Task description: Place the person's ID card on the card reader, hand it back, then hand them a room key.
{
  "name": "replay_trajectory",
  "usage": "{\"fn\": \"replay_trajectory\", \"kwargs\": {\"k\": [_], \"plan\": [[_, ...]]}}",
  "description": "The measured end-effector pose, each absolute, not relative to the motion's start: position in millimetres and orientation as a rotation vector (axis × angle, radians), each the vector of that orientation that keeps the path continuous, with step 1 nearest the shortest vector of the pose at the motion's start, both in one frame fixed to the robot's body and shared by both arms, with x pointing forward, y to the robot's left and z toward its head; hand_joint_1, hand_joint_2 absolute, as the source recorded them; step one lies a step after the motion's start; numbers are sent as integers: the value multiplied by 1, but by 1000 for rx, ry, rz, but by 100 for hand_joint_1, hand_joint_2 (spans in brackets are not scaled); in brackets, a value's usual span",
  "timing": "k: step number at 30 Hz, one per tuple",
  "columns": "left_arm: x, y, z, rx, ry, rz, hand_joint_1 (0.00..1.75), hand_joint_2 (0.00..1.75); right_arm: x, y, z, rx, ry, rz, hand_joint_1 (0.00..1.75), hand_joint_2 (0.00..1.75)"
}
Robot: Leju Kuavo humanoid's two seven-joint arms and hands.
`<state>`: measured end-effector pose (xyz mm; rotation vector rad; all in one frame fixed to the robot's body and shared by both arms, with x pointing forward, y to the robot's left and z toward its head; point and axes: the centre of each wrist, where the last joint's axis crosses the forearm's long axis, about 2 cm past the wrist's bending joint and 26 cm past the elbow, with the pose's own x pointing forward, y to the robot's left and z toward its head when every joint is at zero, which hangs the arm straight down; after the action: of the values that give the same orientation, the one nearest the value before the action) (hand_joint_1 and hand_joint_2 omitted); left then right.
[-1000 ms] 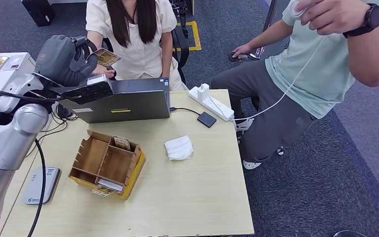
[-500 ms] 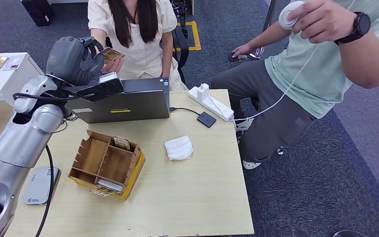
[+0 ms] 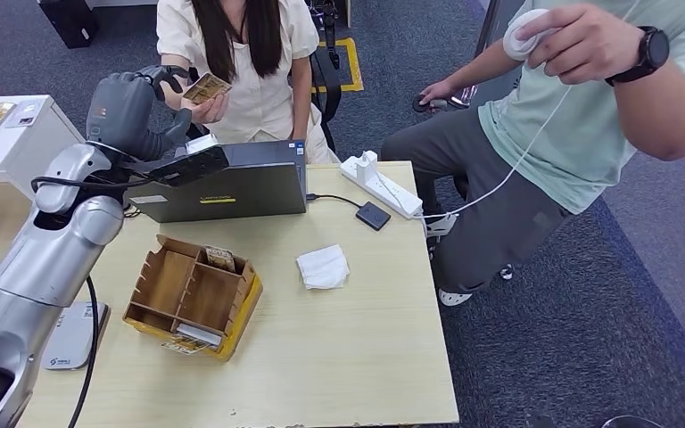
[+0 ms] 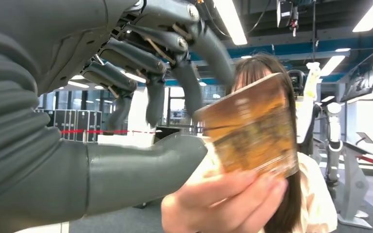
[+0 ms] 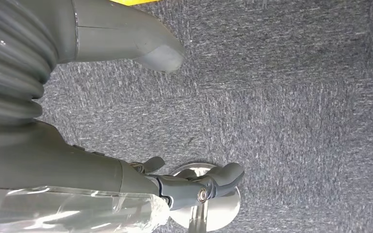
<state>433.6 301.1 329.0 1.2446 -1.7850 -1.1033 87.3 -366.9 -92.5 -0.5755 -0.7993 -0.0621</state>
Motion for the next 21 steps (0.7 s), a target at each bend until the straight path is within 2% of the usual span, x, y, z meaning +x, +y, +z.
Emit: {"fn": "replay_trajectory", "kwargs": {"k": [21], "plan": [[433, 306, 317, 1250, -1758, -1104, 0, 175, 85, -365, -93, -567, -794, -54, 0, 175]]}}
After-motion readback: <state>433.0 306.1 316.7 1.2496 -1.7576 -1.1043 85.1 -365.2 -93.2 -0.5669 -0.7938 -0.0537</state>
